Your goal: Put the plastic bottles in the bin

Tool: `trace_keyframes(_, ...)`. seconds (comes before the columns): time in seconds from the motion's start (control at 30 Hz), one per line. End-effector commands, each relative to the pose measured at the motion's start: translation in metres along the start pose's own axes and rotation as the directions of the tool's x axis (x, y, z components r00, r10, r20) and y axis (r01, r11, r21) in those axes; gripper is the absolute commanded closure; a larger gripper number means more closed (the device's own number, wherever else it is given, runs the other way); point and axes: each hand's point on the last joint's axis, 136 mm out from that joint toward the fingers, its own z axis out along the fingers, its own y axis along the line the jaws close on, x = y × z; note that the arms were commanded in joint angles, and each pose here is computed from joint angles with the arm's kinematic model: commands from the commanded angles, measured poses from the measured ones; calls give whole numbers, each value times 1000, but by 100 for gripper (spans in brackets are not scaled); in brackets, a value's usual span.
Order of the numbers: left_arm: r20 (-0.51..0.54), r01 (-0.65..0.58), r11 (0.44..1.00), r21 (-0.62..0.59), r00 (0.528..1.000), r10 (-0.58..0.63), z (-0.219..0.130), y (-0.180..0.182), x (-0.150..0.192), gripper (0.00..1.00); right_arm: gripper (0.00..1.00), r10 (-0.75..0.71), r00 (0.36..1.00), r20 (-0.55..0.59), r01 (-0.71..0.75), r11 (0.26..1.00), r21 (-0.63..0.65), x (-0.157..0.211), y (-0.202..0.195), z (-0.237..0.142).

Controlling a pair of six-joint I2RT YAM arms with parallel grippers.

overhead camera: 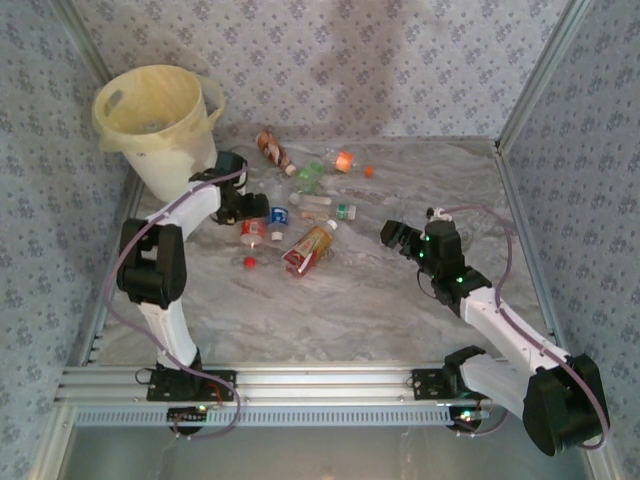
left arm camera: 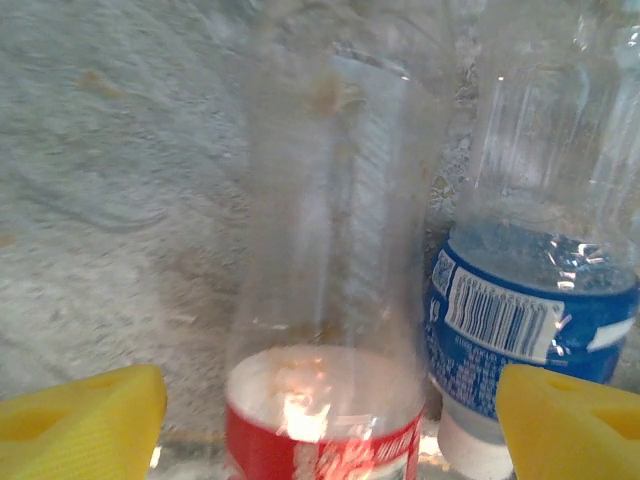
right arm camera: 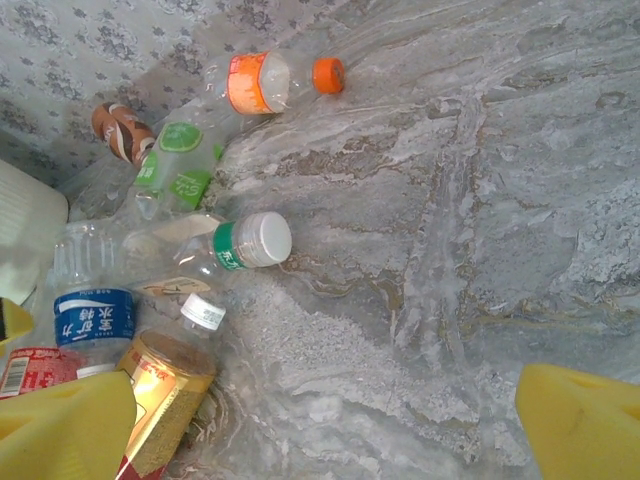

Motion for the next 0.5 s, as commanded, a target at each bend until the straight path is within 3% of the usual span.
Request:
trace_keyframes(0.0,-63,-30,999,26,997,31,10,-5,3,18,0,-7,1000,27,7,1000,11,-5,-2,-3)
trace_keyframes(0.23,-109,-20,999,-31,994,16,42,10,9,23,0,-8,1000,26,7,1000,19,-5,-4,-4)
trace_keyframes(0.47,-110,-30,996,-85,994,21,50,20,11,29,0,-7,1000,28,7,1000,22,-7,-3,-3)
